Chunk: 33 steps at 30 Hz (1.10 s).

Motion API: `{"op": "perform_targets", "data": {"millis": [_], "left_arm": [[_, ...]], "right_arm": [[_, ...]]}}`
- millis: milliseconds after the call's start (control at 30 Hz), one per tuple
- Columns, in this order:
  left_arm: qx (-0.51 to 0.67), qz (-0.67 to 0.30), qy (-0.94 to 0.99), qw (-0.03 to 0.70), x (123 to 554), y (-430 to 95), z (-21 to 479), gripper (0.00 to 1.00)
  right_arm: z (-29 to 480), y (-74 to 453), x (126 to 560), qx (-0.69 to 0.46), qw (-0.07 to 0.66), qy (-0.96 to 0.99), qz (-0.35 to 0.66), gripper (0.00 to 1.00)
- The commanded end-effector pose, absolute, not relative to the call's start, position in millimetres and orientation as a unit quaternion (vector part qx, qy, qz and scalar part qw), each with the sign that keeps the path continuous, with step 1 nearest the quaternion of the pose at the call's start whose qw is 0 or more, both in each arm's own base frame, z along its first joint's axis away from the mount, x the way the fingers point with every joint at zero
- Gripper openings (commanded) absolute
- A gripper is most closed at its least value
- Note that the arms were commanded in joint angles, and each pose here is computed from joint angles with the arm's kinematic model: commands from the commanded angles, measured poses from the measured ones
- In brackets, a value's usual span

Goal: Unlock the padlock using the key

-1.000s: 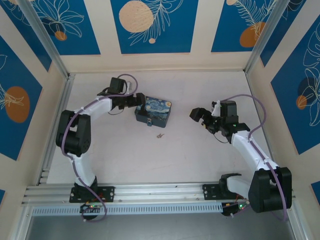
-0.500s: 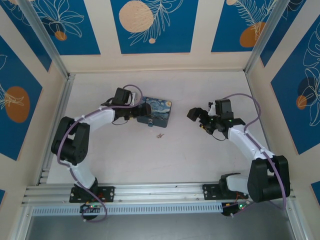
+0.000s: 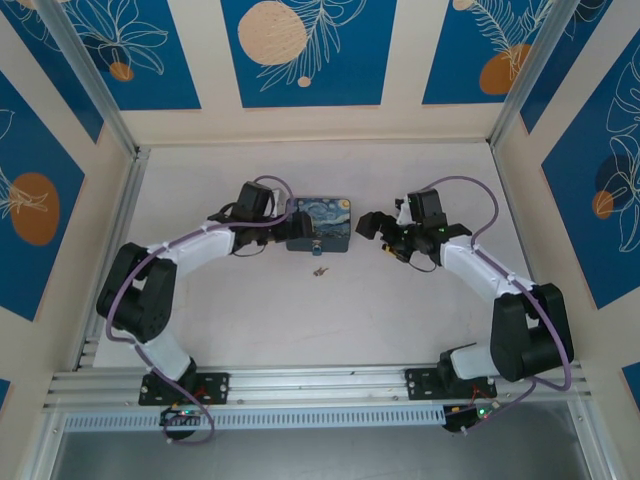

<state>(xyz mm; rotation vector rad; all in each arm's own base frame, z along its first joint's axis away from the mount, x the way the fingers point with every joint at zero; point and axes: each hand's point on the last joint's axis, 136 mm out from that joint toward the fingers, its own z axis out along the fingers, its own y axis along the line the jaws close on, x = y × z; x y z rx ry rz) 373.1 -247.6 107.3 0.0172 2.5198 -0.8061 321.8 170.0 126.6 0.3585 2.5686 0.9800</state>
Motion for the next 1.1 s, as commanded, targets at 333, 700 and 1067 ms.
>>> {"op": "perform_targets", "data": {"millis": [333, 700, 1067], "left_arm": [[-0.107, -0.149, 0.930, 0.317, 367, -153, 148, 1.00], [-0.152, -0.157, 0.922, 0.320, 357, -118, 154, 1.00], [-0.156, -0.182, 0.916, 0.321, 355, -110, 153, 1.00]], "right_arm": [[99, 227, 294, 0.067, 0.124, 0.964, 0.226, 0.77], [61, 261, 299, 0.069, 0.106, 0.989, 0.079, 0.66], [33, 282, 309, 0.070, 0.094, 0.993, 0.016, 0.57]]}}
